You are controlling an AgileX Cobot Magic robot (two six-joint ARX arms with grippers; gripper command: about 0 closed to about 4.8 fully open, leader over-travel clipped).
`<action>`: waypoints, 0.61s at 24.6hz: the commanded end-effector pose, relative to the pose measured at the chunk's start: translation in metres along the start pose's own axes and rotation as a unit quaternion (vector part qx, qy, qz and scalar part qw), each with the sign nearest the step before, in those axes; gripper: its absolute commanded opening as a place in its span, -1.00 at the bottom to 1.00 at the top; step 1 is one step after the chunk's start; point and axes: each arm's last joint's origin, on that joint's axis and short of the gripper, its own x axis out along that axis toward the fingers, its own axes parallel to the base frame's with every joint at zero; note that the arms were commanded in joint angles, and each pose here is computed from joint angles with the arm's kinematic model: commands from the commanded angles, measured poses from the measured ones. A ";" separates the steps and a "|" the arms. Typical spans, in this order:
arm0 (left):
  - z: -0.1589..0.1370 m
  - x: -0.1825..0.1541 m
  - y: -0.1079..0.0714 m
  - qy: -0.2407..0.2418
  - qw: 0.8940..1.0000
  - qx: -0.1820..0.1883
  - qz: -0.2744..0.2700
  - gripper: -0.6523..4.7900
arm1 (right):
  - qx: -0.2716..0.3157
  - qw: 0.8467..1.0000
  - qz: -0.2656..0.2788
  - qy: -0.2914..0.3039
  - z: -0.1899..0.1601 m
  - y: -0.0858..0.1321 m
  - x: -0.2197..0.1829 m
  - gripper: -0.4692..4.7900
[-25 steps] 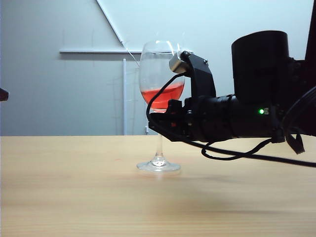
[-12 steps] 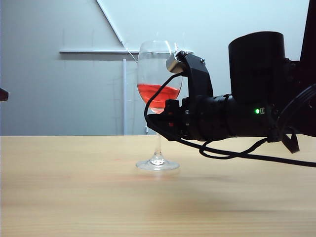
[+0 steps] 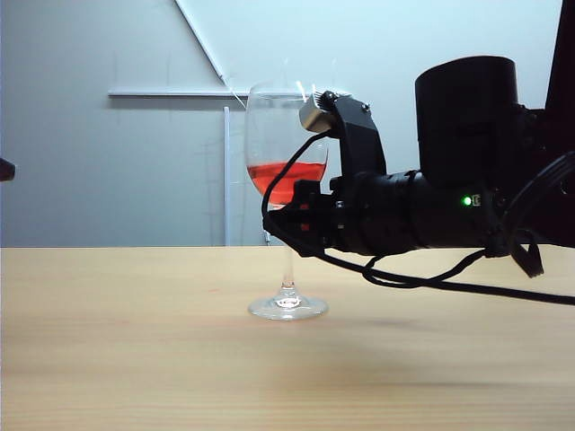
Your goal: Gently pick up the goblet, rotate it counterclockwise for two full turns (viewing from above), and then place it back on the table.
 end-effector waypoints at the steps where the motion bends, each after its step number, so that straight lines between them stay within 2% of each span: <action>1: 0.002 0.000 0.000 -0.006 1.000 0.000 -0.001 -0.78 | -0.010 1.000 0.000 -0.003 0.002 0.001 0.000 -0.16; 7: 0.002 0.000 0.000 -0.006 1.000 0.000 -0.001 -0.78 | -0.009 1.000 -0.006 0.008 0.001 0.002 -0.008 -0.10; 8: 0.002 0.000 0.000 -0.007 1.000 0.000 -0.001 -0.78 | -0.009 1.000 -0.014 0.010 0.002 0.002 -0.012 0.00; 9: 0.002 -0.001 0.000 -0.010 1.000 0.000 0.000 -0.78 | -0.009 0.999 -0.030 0.017 0.001 0.002 -0.021 0.20; 10: 0.003 -0.001 0.001 -0.012 1.000 -0.001 0.003 -0.78 | -0.008 0.999 -0.038 0.019 0.001 0.002 -0.025 0.28; 12: 0.004 -0.002 0.005 -0.019 1.000 -0.003 0.020 -0.78 | -0.008 0.998 -0.064 0.026 0.003 0.003 -0.044 0.33; 15: 0.004 -0.004 0.022 -0.020 0.995 -0.010 0.096 -0.78 | -0.009 0.996 -0.082 0.027 0.008 0.008 -0.081 0.33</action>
